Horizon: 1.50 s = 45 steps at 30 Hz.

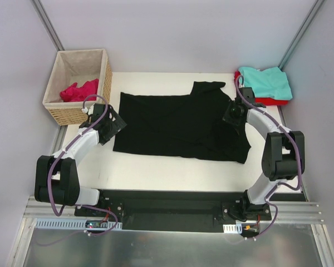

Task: Fold and stack the t-shirts

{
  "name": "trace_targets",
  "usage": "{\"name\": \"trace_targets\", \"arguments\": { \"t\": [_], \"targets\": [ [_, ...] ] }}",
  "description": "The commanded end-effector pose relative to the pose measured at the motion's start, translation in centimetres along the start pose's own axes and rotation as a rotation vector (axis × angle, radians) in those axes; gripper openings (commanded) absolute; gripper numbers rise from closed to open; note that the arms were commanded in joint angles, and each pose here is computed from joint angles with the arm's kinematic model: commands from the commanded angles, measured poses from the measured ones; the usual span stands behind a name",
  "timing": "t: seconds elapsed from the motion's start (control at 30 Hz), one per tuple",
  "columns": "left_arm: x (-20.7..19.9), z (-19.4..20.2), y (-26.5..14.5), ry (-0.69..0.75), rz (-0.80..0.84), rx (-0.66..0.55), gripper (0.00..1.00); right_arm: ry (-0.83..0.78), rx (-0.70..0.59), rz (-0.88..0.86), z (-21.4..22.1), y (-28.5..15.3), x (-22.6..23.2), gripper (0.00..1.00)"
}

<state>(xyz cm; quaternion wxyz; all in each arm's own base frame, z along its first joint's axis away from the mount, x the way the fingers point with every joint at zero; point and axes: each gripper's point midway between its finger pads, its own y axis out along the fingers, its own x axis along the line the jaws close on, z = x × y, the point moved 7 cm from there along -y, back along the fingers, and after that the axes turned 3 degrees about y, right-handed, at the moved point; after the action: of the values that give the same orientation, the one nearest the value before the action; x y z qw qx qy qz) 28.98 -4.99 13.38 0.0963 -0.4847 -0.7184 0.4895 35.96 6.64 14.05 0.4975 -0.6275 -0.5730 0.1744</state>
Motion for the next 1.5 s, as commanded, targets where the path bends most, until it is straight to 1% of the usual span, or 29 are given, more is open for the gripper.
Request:
{"name": "trace_targets", "arguments": {
  "t": [0.0, 0.2, 0.3, 0.5, 0.53, 0.57, 0.6, 0.63, 0.67, 0.7, 0.77, 0.8, 0.93, 1.0, 1.03, 1.07, 1.13, 1.2, 1.27, 1.3, 1.37, 1.43, 1.47],
  "targets": [
    [-0.1, -0.4, -0.4, 0.016, -0.003, -0.038, 0.99, -0.008, -0.071, -0.074, -2.7, -0.5, 2.5, 0.01],
    [-0.2, -0.5, -0.3, 0.017, -0.005, -0.038, 0.99, -0.022, -0.090, -0.087, -4.4, -0.8, 3.6, 0.01],
    [-0.1, -0.5, -0.3, 0.019, -0.006, -0.039, 0.99, -0.031, -0.079, -0.082, -4.9, -0.4, 3.9, 0.01],
    [-0.2, -0.6, -0.3, 0.023, -0.005, -0.040, 0.99, -0.026, -0.037, -0.039, -4.2, 1.7, 3.2, 0.01],
    [-0.2, -0.5, -0.3, 0.025, -0.005, -0.035, 0.99, -0.028, -0.033, -0.031, -4.1, 2.0, 3.1, 0.21],
    [-0.2, -0.5, -0.2, 0.026, -0.006, -0.032, 0.99, -0.025, -0.029, -0.020, -4.1, 2.4, 2.9, 0.36],
    [-0.2, -0.4, -0.1, 0.027, -0.005, -0.031, 0.99, -0.024, -0.027, 0.001, -4.0, 2.7, 2.6, 0.69],
    [-0.2, -0.4, -0.1, 0.028, -0.006, -0.026, 0.99, -0.028, -0.028, 0.003, -4.0, 2.8, 2.7, 0.87],
    [-0.2, -0.4, -0.1, 0.028, -0.004, -0.026, 0.99, -0.029, -0.022, 0.008, -3.9, 2.8, 2.6, 1.00],
    [-0.1, -0.3, -0.1, 0.028, -0.005, -0.025, 0.99, -0.031, -0.027, 0.005, -4.0, 2.6, 2.7, 0.97],
    [-0.1, -0.3, -0.1, 0.028, -0.008, -0.026, 0.99, -0.049, -0.045, -0.006, -3.9, 1.8, 3.1, 0.96],
    [-0.1, -0.3, 0.0, 0.029, -0.009, -0.022, 0.99, -0.064, -0.074, -0.018, -4.1, 0.7, 3.7, 0.96],
    [-0.2, -0.3, -0.1, 0.028, -0.005, -0.022, 0.99, -0.118, -0.117, -0.062, -3.2, -2.5, 5.2, 0.96],
    [-0.2, -0.3, -0.1, 0.025, -0.002, -0.023, 0.99, -0.141, -0.090, -0.069, -1.6, -3.2, 5.6, 0.96],
    [-0.1, -0.3, -0.1, 0.023, -0.003, -0.024, 0.99, -0.153, -0.098, -0.085, -1.2, -4.2, 6.0, 0.96],
    [-0.1, -0.2, -0.1, 0.021, -0.003, -0.019, 0.99, -0.175, -0.068, -0.074, 0.6, -4.1, 6.0, 0.96],
    [-0.1, 0.0, -0.1, 0.016, 0.005, -0.010, 0.99, -0.196, -0.075, -0.072, 1.9, -5.0, 6.0, 0.96],
    [-0.2, 0.2, -0.1, 0.017, 0.016, 0.007, 0.99, -0.204, -0.034, -0.056, 3.9, -4.5, 5.0, 0.96],
    [-0.2, 0.5, -0.1, 0.016, 0.020, 0.018, 0.99, -0.208, -0.052, -0.034, 4.5, -4.5, 4.3, 0.96],
    [-0.1, 0.6, -0.1, 0.015, 0.019, 0.022, 0.99, -0.210, -0.028, -0.016, 5.7, -4.1, 3.4, 0.96],
    [-0.1, 0.7, -0.1, 0.017, 0.022, 0.023, 0.99, -0.212, -0.052, -0.016, 6.1, -4.1, 2.8, 0.96],
    [-0.1, 0.8, -0.1, 0.020, 0.022, 0.026, 0.99, -0.212, -0.040, -0.003, 7.0, -3.8, 1.9, 0.98],
    [-0.1, 0.9, -0.1, 0.020, 0.022, 0.028, 0.99, -0.210, -0.040, -0.004, 7.1, -3.7, 1.8, 0.96]
  ]
}}
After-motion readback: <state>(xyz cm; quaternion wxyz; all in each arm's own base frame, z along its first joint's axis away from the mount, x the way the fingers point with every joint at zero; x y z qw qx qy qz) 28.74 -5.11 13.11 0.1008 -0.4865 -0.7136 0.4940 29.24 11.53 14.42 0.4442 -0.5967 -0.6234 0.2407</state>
